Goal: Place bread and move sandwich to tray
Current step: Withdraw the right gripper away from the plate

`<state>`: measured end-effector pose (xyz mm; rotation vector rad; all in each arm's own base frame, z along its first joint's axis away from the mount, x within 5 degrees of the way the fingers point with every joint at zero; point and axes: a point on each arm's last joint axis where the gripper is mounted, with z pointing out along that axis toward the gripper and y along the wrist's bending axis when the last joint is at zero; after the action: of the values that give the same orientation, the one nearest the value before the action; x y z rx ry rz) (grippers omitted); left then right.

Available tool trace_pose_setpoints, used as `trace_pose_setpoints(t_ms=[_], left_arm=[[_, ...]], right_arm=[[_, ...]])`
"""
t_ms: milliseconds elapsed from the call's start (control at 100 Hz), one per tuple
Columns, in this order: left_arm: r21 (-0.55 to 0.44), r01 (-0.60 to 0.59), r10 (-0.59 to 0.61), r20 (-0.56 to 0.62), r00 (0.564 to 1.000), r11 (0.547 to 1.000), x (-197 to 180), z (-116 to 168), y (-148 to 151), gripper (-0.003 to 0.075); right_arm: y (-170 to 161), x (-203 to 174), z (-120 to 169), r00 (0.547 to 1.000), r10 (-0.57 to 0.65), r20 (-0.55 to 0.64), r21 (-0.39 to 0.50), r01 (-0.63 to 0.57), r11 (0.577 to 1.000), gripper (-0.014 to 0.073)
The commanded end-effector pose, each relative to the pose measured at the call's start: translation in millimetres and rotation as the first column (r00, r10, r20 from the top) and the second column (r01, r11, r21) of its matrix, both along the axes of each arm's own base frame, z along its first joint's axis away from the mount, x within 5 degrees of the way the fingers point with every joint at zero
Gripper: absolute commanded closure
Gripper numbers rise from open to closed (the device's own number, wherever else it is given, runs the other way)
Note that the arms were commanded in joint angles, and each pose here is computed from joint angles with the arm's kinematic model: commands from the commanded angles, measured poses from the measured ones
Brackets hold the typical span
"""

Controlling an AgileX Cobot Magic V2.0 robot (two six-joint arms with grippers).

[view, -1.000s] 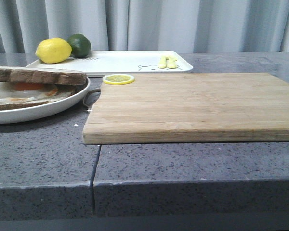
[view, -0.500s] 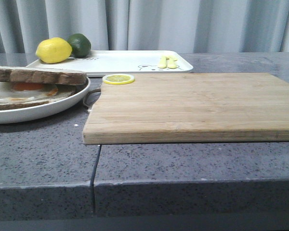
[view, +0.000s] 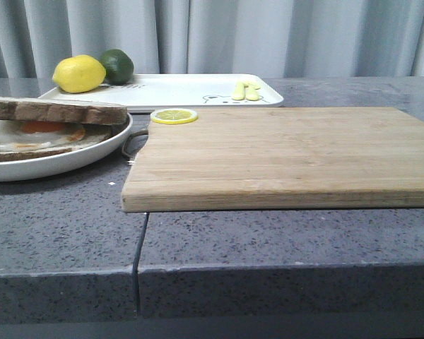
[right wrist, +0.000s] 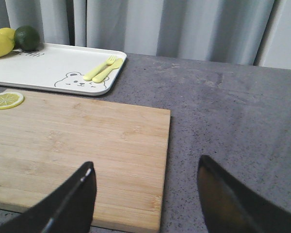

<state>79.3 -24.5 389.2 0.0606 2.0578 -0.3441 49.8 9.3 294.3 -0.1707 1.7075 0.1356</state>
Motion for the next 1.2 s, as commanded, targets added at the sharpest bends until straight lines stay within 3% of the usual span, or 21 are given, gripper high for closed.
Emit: trace_pose_setpoints(t_ms=[0, 750, 880, 1190], left_arm=[[-0.036, -0.004, 0.007, 0.082, 0.997, 0.999, 3, 14, -1, 0.0227], [-0.041, -0.011, 0.015, 0.101, 0.995, 0.999, 4, 15, 0, 0.0227], [-0.081, -0.061, 0.072, 0.131, 0.989, 0.995, 11, 10, 2, 0.0227], [-0.148, -0.171, 0.181, 0.054, 0.982, 0.974, 39, -15, 8, 0.0227]], right_arm=[[-1, 0, 15, 0.995, -0.011, 0.103, 0.008, 0.010, 1.000, 0.0136], [-1, 0, 15, 0.995, -0.011, 0.103, 0.008, 0.010, 1.000, 0.0136], [-1, 0, 15, 0.995, -0.011, 0.103, 0.008, 0.010, 1.000, 0.0136], [-1, 0, 15, 0.995, -0.010, 0.102, 0.009, 0.010, 1.000, 0.0136]])
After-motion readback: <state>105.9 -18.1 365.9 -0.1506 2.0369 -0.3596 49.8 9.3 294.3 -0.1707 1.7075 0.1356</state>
